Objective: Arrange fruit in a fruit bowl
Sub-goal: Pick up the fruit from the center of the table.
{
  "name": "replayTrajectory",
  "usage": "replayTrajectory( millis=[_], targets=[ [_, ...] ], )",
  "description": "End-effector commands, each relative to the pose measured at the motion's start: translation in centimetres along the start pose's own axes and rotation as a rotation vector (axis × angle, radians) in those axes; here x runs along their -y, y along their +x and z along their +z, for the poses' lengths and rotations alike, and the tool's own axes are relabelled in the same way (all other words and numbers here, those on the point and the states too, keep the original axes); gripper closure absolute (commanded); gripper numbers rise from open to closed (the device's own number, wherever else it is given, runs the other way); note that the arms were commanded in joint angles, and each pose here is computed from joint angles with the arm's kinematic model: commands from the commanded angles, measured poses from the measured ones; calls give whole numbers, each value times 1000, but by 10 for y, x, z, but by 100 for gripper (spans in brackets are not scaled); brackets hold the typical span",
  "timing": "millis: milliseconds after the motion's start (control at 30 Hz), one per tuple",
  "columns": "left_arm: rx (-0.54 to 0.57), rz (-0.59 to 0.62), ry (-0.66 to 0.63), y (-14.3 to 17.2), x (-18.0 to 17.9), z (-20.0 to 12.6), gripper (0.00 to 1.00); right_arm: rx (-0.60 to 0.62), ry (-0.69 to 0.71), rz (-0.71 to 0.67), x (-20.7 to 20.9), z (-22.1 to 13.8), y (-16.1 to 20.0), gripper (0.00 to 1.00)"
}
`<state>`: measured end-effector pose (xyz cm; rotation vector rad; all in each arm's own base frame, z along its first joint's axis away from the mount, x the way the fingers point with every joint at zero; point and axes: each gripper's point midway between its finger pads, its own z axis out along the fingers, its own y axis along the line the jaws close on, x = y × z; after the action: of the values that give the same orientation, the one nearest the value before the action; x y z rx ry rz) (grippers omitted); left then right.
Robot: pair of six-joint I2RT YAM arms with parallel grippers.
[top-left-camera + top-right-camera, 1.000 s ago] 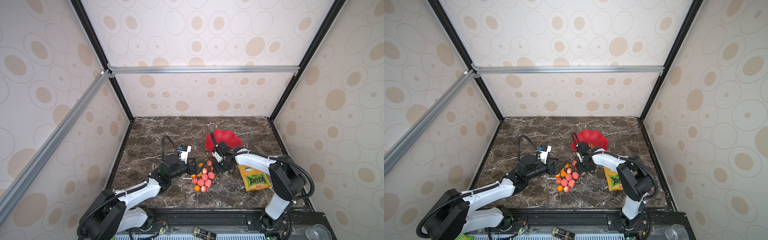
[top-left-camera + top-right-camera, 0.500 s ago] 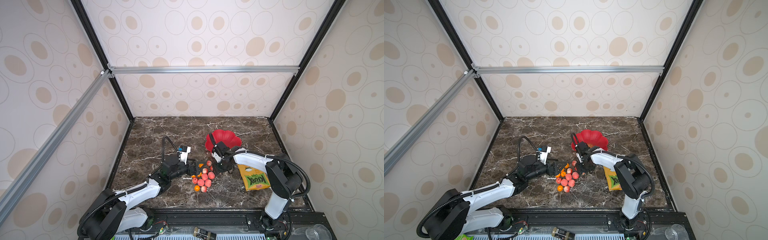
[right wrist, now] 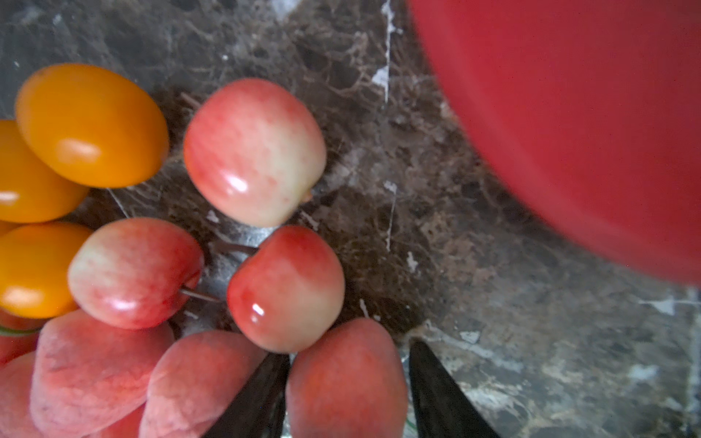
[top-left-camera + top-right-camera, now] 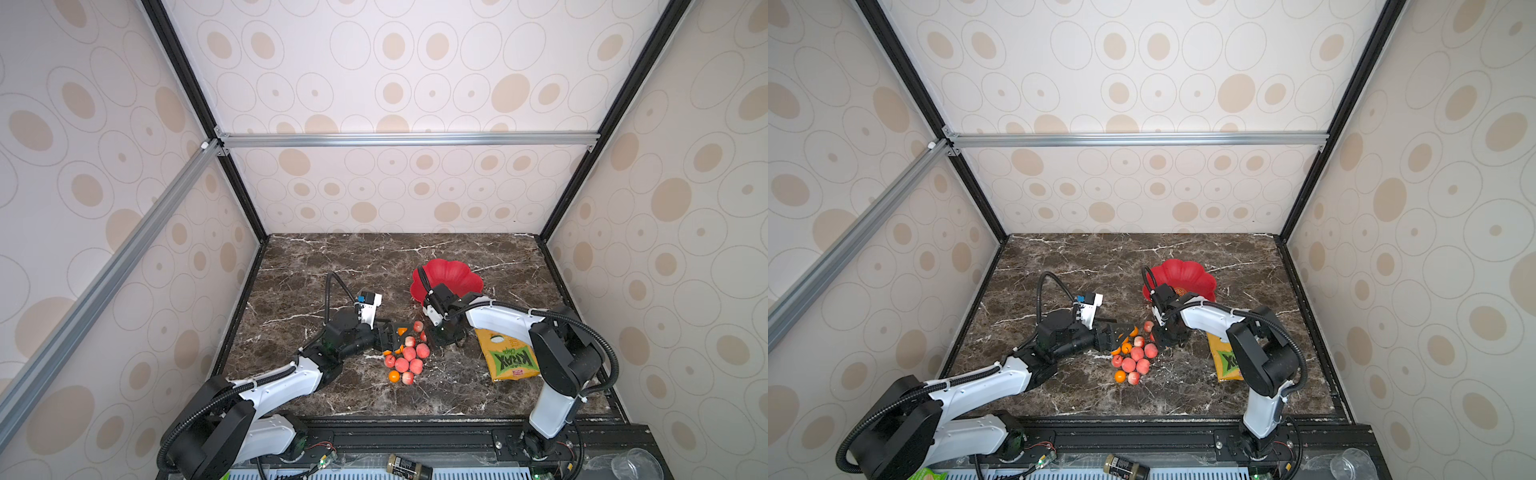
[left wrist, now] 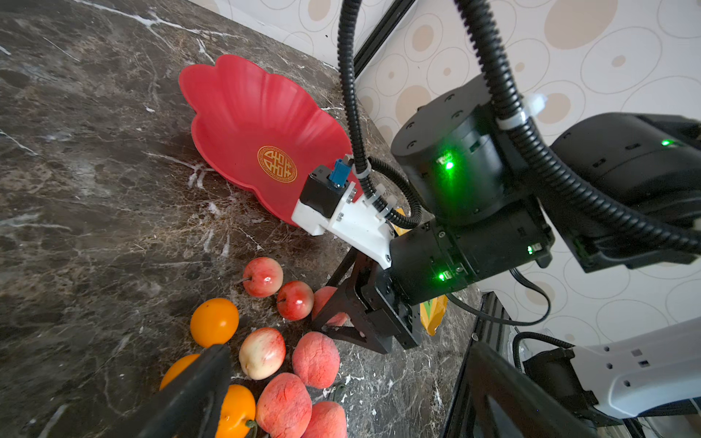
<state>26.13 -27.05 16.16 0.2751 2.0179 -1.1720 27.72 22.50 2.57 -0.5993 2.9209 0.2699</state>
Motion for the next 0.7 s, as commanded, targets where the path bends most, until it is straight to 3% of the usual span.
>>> replayTrajectory(
  millis=[0, 667],
  targets=[
    [27, -2, 24, -8, 7, 2, 2, -17, 1, 3, -2, -1, 1, 47],
    [29, 2, 22, -9, 7, 3, 2, -17, -2, 8, -2, -3, 2, 53]
  ],
)
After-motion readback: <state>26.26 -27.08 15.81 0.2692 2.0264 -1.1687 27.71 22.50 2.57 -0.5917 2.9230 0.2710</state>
